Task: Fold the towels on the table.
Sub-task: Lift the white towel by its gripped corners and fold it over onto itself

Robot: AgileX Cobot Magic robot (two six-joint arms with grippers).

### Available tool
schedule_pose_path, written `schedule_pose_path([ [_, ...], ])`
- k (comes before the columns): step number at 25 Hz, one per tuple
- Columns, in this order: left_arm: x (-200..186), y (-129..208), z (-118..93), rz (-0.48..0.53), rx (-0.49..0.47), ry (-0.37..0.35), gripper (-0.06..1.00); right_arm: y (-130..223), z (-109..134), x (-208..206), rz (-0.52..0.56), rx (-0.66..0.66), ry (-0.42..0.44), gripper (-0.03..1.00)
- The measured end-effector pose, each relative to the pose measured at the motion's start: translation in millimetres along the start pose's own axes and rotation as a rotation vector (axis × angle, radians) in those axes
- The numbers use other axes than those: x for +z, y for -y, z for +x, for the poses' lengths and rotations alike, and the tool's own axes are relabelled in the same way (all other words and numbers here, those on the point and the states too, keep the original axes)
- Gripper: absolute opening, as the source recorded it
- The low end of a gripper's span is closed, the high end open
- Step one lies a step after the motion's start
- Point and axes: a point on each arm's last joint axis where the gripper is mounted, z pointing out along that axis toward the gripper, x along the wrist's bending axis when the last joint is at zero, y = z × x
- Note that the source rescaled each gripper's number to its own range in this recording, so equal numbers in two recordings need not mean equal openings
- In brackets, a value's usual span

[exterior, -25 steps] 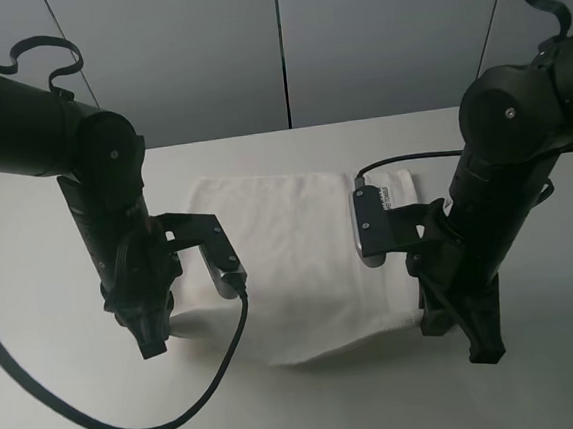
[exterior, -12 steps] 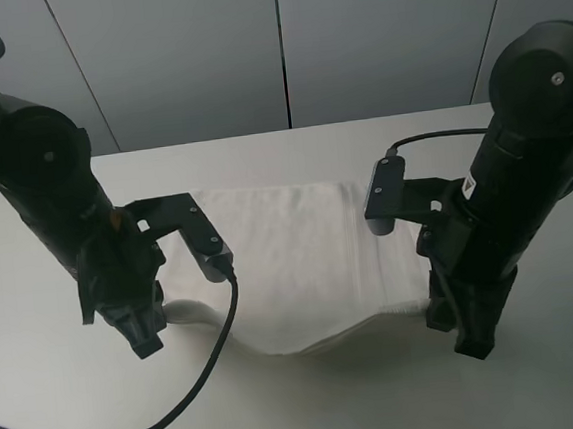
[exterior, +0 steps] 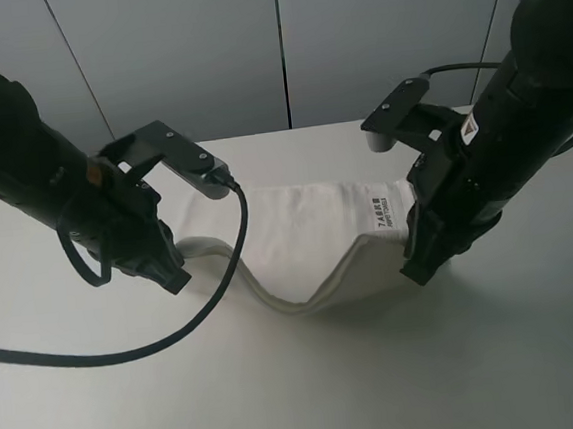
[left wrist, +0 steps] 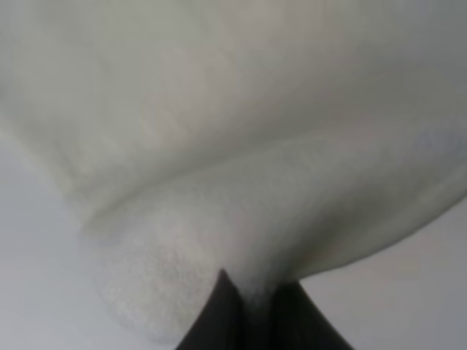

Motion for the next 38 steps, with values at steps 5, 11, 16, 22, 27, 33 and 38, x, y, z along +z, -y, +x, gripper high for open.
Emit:
schedule_pose_path([
  [5, -11.1, -4.0, 8.2, -0.068, -0.059, -0.092, 0.00, -6.3, -10.9, -12.4, -0.042, 0.091, 0.116, 0.00],
  [11, -12.9, -7.6, 17.5, -0.112, -0.097, -0.192, 0.00, -11.1, -19.5, -14.5, -0.110, 0.157, 0.207, 0.00],
  [16, -13.8, -12.5, 20.9, -0.168, -0.106, -0.229, 0.00, -15.6, -24.7, -10.5, -0.145, 0.184, 0.253, 0.00],
  [22, 3.0, -15.7, 25.6, -0.178, -0.116, -0.219, 0.00, -20.3, -29.3, 12.2, -0.107, 0.197, 0.275, 0.00],
  [27, 16.8, -12.7, 48.0, -0.182, -0.182, -0.231, 0.00, -24.8, -34.7, 29.6, -0.108, 0.222, 0.312, 0.00],
  [33, 27.8, -13.0, 64.0, -0.227, -0.217, -0.224, 0.00, -31.6, -41.1, 46.7, -0.152, 0.257, 0.358, 0.00],
  [38, 40.8, -14.9, 64.3, -0.243, -0.196, -0.206, 0.08, -35.8, -49.1, 52.6, -0.212, 0.321, 0.432, 0.09],
])
